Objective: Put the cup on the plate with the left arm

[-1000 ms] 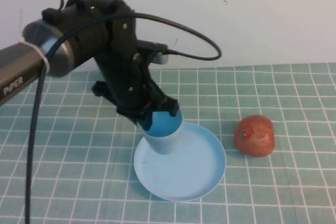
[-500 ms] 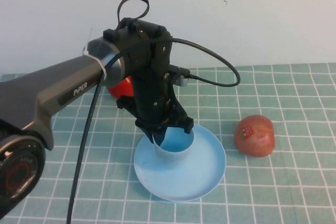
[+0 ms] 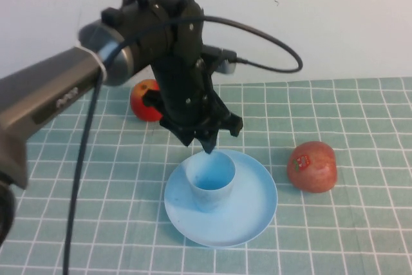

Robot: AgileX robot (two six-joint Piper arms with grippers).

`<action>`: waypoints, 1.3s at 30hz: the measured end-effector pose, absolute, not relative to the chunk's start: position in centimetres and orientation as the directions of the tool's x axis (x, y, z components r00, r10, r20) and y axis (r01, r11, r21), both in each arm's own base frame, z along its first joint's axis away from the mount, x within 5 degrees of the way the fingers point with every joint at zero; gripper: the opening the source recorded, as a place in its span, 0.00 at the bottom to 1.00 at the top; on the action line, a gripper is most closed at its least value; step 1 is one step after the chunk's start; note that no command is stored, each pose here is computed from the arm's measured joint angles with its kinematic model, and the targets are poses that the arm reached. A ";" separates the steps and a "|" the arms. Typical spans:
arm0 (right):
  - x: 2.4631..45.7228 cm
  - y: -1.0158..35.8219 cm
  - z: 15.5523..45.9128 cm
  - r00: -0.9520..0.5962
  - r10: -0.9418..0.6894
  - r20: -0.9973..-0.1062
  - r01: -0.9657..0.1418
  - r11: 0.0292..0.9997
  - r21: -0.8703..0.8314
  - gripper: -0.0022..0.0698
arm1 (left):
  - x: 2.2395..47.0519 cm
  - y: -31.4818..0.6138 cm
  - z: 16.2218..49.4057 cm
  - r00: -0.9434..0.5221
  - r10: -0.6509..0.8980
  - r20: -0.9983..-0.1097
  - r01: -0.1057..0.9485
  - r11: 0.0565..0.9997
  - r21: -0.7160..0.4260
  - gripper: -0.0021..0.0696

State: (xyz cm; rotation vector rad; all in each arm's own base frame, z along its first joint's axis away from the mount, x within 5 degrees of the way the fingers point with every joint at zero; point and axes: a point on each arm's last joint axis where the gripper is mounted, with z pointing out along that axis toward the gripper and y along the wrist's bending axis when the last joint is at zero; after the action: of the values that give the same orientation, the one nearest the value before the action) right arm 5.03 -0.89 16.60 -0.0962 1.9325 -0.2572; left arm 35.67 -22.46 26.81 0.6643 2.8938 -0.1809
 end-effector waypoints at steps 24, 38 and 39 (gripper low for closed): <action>5.0 -0.9 16.6 -0.369 -0.189 -0.910 0.055 0.973 -0.225 0.03 | 10.0 -6.4 52.6 -0.475 0.199 -0.857 0.508 0.858 -0.082 0.03; 5.0 -0.9 16.6 -0.369 -0.189 -0.910 0.055 0.973 -0.225 0.03 | 7.2 -0.9 42.0 -0.322 -0.090 -0.943 0.105 0.986 -0.130 0.03; 5.0 -0.9 16.6 -0.369 -0.189 -0.910 0.055 0.973 -0.225 0.03 | 7.4 -0.7 40.0 -0.315 -0.132 -0.940 0.058 0.986 -0.158 0.03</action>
State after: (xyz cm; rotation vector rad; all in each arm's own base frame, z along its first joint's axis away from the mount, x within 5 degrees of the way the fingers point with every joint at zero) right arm 5.03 -0.89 16.60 -0.0962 1.9325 -0.2572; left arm 7.45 -0.71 39.95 -0.0537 1.8820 -0.1893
